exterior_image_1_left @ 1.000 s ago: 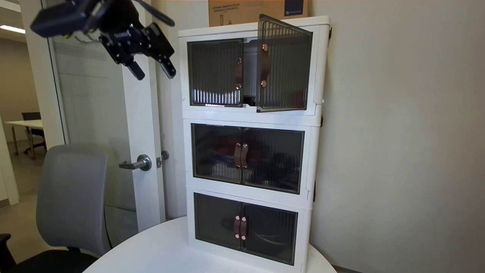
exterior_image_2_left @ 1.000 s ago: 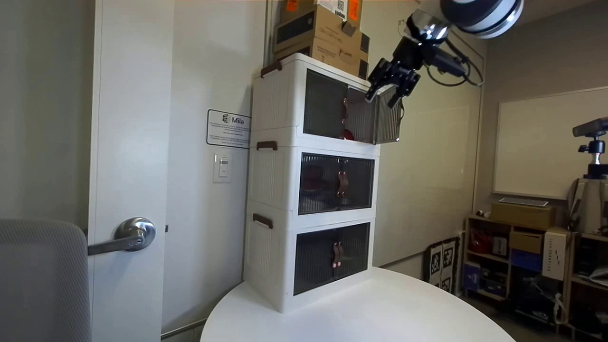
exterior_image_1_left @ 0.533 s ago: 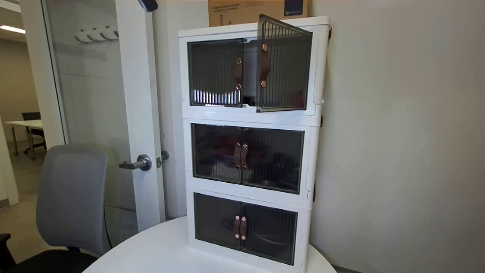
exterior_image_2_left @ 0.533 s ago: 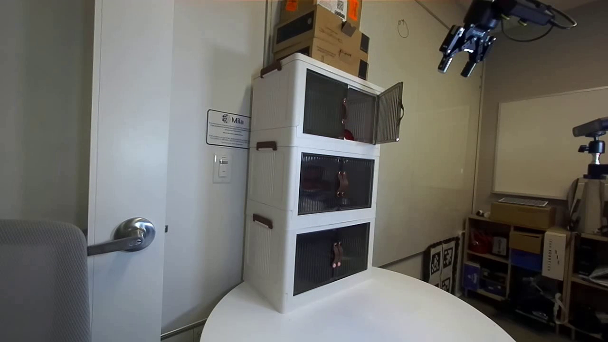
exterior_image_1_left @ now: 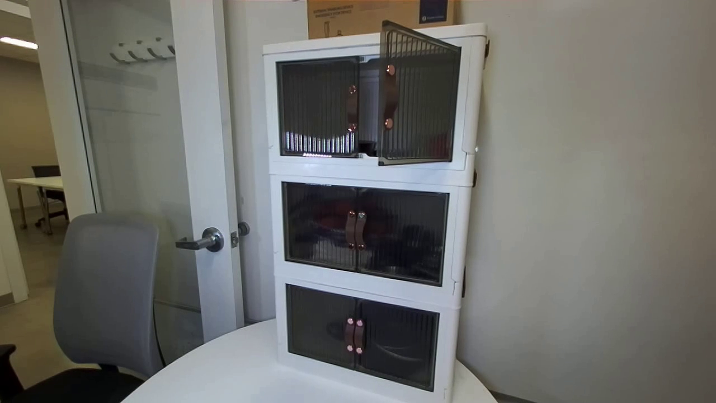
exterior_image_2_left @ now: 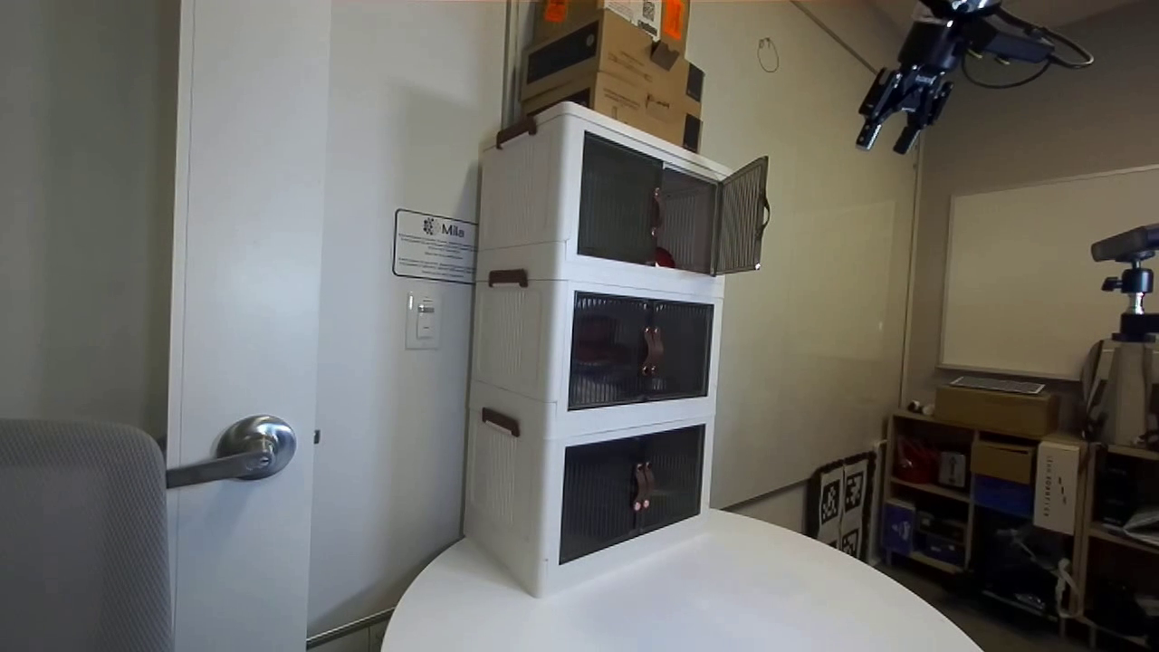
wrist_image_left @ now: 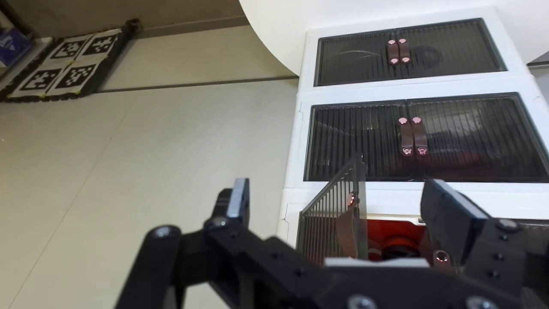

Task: Close the top left and right cabinet doors

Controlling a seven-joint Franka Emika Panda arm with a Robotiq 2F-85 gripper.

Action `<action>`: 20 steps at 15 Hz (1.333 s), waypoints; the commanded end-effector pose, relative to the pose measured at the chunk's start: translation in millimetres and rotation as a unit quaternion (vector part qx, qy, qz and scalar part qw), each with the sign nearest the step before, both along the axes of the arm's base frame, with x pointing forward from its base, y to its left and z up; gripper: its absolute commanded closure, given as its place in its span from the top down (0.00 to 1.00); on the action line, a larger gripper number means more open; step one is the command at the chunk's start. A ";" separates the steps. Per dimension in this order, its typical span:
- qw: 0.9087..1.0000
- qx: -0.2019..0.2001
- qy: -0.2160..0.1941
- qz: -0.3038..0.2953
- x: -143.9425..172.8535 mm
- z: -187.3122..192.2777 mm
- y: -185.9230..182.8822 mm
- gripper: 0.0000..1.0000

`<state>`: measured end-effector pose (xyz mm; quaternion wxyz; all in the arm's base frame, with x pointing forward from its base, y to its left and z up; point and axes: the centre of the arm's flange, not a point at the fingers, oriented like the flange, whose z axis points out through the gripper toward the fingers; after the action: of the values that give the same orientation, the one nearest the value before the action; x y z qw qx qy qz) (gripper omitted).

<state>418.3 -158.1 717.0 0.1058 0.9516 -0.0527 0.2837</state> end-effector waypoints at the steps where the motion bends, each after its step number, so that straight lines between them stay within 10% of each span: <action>1: 0.999 -0.035 -0.011 0.029 50.5 1.6 -9.1 1.00; 20: 0.948 -0.127 -0.089 0.277 198.2 -26.7 43.5 1.00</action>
<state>597.3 -123.2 688.6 0.1518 0.8934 0.2038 0.3704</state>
